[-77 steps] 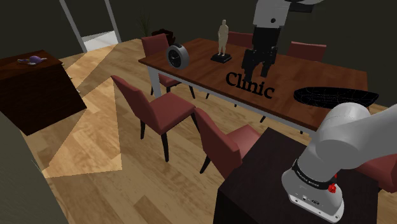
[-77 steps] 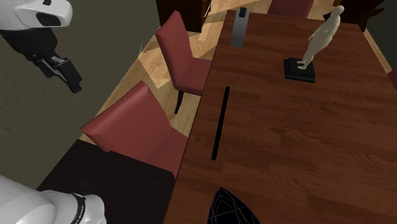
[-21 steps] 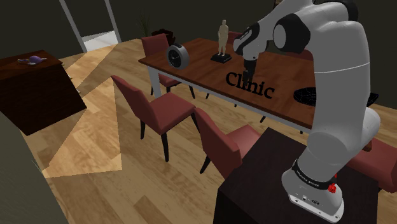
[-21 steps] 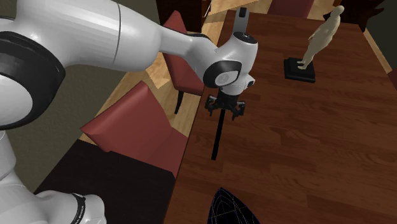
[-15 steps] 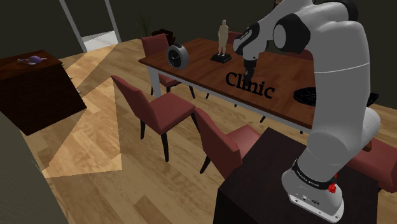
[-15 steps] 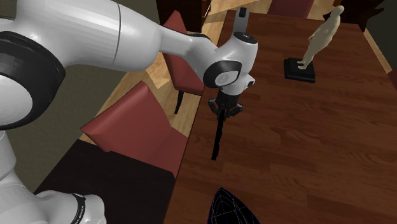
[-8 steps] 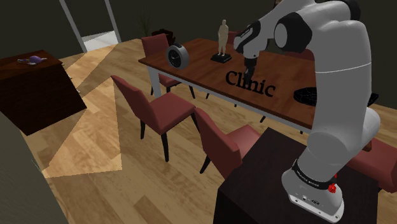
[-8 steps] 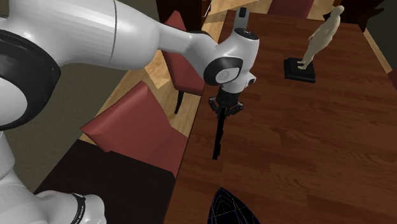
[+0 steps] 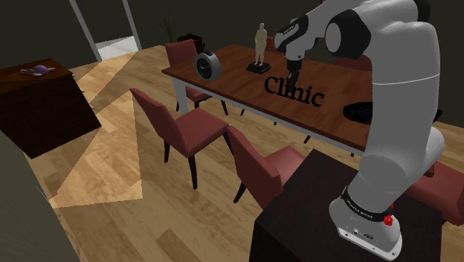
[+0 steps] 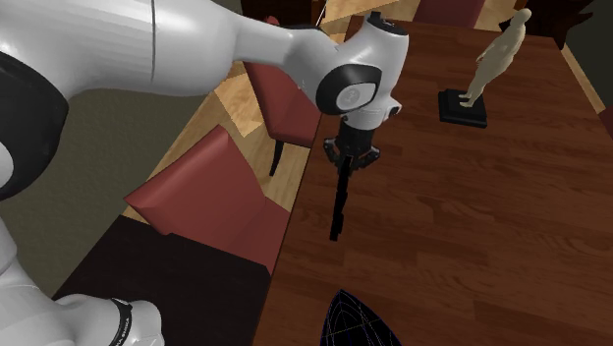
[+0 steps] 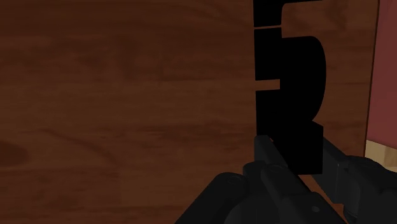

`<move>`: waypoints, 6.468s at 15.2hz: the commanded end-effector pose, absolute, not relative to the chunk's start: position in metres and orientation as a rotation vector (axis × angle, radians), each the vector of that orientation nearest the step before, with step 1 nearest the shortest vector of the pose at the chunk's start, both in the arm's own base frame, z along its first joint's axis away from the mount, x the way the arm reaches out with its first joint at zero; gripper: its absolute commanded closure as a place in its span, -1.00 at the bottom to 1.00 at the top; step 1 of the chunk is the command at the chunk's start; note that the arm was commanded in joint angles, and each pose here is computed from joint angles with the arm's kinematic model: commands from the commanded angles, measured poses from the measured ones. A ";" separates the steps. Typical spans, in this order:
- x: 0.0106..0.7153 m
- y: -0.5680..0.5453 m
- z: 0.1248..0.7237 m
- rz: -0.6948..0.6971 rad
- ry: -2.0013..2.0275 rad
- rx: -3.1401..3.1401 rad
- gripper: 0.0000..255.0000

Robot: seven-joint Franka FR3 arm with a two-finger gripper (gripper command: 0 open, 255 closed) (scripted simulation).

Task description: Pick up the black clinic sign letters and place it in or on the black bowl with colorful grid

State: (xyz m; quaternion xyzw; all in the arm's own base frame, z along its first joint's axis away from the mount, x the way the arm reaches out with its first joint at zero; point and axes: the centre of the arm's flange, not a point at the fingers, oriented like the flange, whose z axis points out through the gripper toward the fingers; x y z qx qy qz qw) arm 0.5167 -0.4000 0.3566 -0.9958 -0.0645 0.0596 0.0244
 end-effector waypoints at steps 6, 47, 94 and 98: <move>0.516 -0.399 0.394 0.184 -0.200 -3.081 1.00; 0.209 -0.519 0.483 0.184 -0.200 -3.081 1.00; 0.073 -0.576 0.455 0.184 -0.200 -3.081 -1.00; 0.073 -0.576 0.455 0.184 -0.200 -3.081 -1.00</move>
